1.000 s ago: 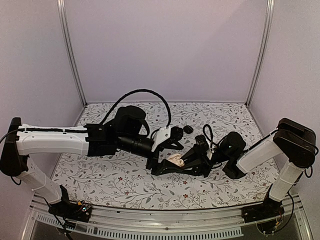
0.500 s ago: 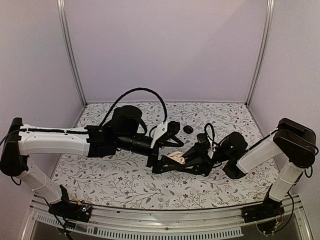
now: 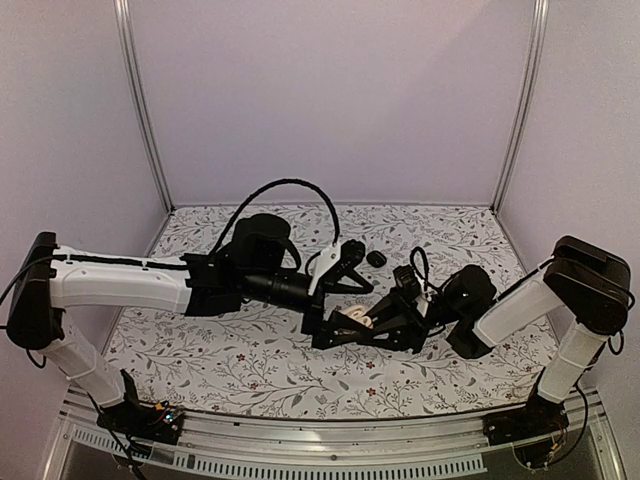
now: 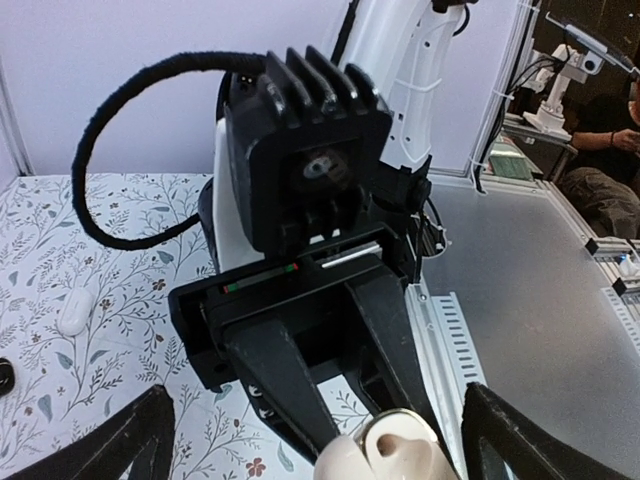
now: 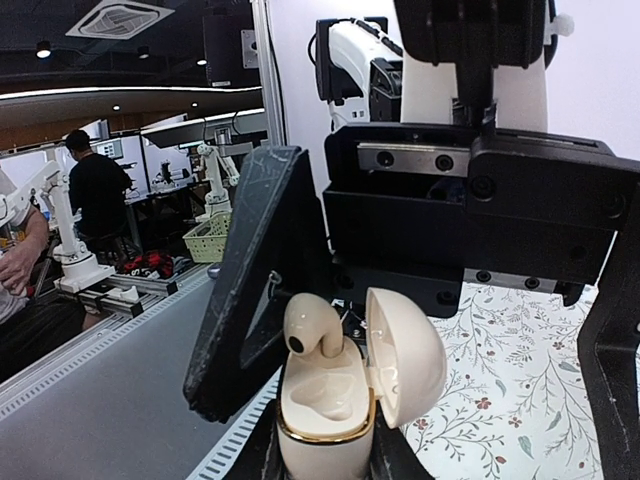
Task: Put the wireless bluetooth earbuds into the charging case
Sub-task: Adjust the left earbud in the left side groove of the charging case.
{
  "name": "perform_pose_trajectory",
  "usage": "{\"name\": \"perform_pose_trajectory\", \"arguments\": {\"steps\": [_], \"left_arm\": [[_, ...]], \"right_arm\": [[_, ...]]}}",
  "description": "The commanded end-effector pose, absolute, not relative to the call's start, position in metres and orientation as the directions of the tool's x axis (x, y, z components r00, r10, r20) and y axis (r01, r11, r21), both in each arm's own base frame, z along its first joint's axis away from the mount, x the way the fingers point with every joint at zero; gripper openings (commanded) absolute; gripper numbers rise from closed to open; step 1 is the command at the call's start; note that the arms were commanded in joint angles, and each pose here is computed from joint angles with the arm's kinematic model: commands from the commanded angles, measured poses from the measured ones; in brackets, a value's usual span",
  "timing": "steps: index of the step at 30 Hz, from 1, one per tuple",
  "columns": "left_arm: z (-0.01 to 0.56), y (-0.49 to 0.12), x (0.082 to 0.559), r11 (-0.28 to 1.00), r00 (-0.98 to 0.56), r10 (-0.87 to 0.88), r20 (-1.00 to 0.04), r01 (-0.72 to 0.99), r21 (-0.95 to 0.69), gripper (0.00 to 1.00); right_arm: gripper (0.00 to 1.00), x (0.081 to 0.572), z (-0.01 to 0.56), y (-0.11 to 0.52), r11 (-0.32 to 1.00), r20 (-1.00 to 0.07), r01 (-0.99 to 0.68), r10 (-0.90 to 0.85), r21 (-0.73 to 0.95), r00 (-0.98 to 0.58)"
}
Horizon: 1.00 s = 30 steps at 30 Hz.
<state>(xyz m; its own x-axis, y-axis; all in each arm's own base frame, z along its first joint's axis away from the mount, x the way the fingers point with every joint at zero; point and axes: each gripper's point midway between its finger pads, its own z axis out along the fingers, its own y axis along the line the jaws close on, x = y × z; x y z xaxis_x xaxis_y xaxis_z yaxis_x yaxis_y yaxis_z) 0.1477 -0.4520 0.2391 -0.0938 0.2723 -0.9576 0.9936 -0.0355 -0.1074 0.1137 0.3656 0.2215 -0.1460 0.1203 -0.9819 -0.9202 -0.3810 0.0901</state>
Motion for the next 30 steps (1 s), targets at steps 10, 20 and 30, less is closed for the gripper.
{"name": "perform_pose_trajectory", "arguments": {"steps": [10, 20, 30], "left_arm": [[0.250, -0.443, 0.157, 0.010, -0.034, 0.229, -0.973, 0.999, -0.033, 1.00], [0.270, -0.438, 0.140, -0.011, 0.057, 0.243, -0.968, 0.998, 0.056, 1.00], [0.288, -0.416, 0.148, 0.102, -0.002, 0.227, -0.974, 0.994, 0.022, 1.00]], "right_arm": [[0.00, 0.112, 0.231, 0.356, -0.390, -0.975, -0.920, 0.185, 0.040, -0.120], [0.00, 0.123, 0.230, 0.356, -0.350, -0.973, -0.934, 0.181, 0.070, -0.141], [0.00, 0.130, 0.228, 0.356, -0.311, -0.978, -0.948, 0.165, 0.074, -0.130]]}}
